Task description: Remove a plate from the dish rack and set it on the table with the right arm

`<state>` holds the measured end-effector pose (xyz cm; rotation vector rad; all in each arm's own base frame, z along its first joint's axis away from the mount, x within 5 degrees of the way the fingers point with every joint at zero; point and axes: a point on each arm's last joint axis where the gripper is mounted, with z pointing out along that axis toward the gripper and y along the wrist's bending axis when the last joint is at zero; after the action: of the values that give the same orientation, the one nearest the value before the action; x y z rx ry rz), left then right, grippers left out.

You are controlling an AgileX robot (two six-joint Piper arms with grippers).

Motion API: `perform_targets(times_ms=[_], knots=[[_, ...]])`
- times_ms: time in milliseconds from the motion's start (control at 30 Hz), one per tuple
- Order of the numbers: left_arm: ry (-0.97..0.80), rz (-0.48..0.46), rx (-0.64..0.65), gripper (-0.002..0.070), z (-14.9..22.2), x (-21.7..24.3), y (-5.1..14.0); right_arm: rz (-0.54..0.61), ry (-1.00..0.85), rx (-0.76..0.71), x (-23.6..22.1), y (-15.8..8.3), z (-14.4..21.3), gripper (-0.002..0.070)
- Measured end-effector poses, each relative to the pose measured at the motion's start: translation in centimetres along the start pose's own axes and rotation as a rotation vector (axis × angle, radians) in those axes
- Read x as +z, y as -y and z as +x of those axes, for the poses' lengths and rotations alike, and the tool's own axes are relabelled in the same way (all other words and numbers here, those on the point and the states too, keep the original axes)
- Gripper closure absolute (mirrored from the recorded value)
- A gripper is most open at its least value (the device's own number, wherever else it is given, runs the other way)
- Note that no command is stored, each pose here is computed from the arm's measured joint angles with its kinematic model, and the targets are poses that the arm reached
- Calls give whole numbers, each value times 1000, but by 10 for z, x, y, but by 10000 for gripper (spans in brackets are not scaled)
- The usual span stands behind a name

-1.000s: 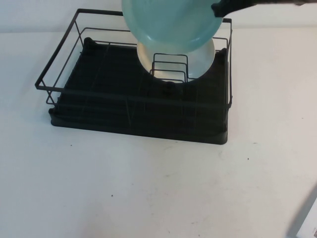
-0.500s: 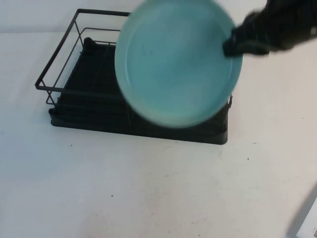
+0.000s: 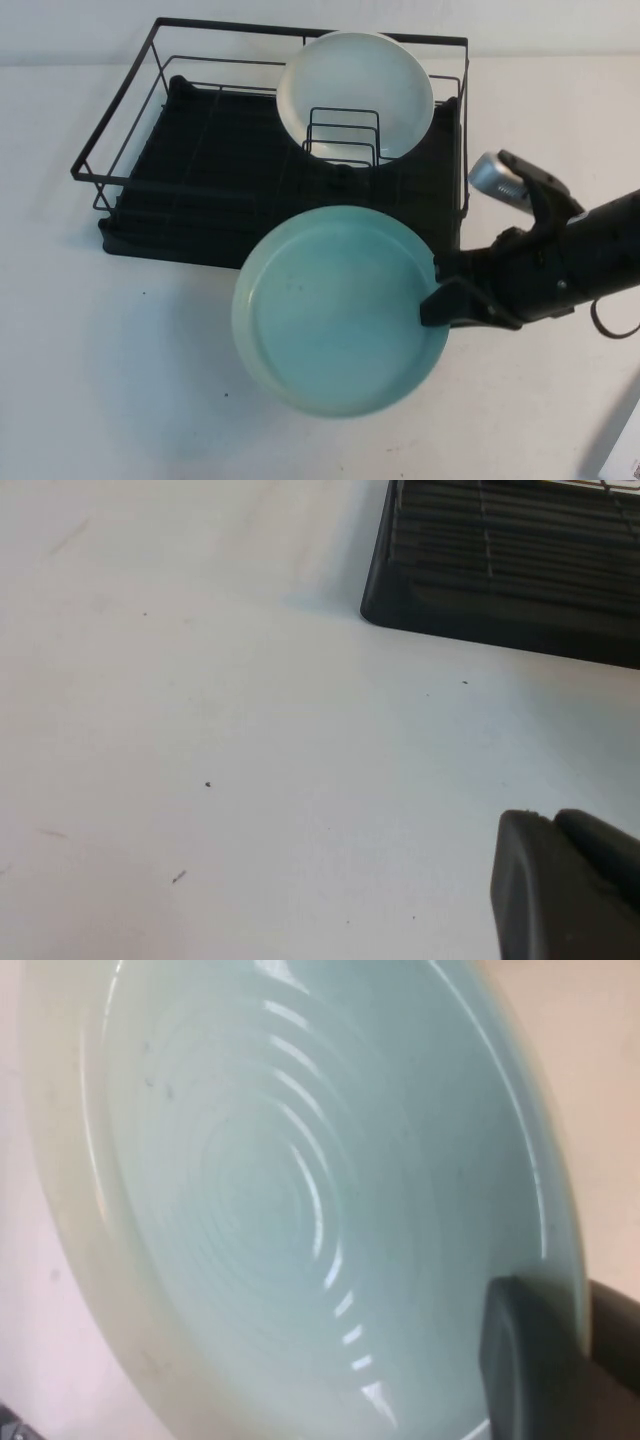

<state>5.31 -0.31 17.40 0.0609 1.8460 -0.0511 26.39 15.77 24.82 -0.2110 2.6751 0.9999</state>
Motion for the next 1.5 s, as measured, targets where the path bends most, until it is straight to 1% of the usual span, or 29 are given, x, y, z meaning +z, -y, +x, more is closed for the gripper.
perform_targets(times_ms=[233,433,600,700,767,800,933,967,1033,1100,1167,1200,1300,1367,1433,1500], knots=[[0,0,0,680,0,0,0,47,-63,87,37,27,-3,652],[0,0,0,680,0,0,0,85,-123,133,66,48,0,652],[0,0,0,680,0,0,0,95,-113,152,73,54,-1,652],[0,0,0,680,0,0,0,95,-104,151,73,53,-3,637],[0,0,0,680,0,0,0,99,-95,149,73,54,-4,603],[0,0,0,680,0,0,0,101,-91,149,73,54,-4,573],[0,0,0,680,0,0,0,100,-93,141,73,53,-5,421],[0,0,0,680,0,0,0,96,-94,132,72,51,-7,396],[0,0,0,680,0,0,0,88,-105,106,70,48,-11,356],[0,0,0,680,0,0,0,85,-115,79,68,44,-14,344],[0,0,0,680,0,0,0,83,-121,46,62,40,-16,360],[0,0,0,680,0,0,0,80,-121,27,58,36,-17,384],[0,0,0,680,0,0,0,81,-114,-55,36,23,-16,495],[0,0,0,680,0,0,0,96,-103,-106,17,13,-13,589],[0,0,0,680,0,0,0,117,-74,-156,-3,4,-10,645],[0,0,0,680,0,0,0,136,-34,-202,-24,-6,-4,673]])
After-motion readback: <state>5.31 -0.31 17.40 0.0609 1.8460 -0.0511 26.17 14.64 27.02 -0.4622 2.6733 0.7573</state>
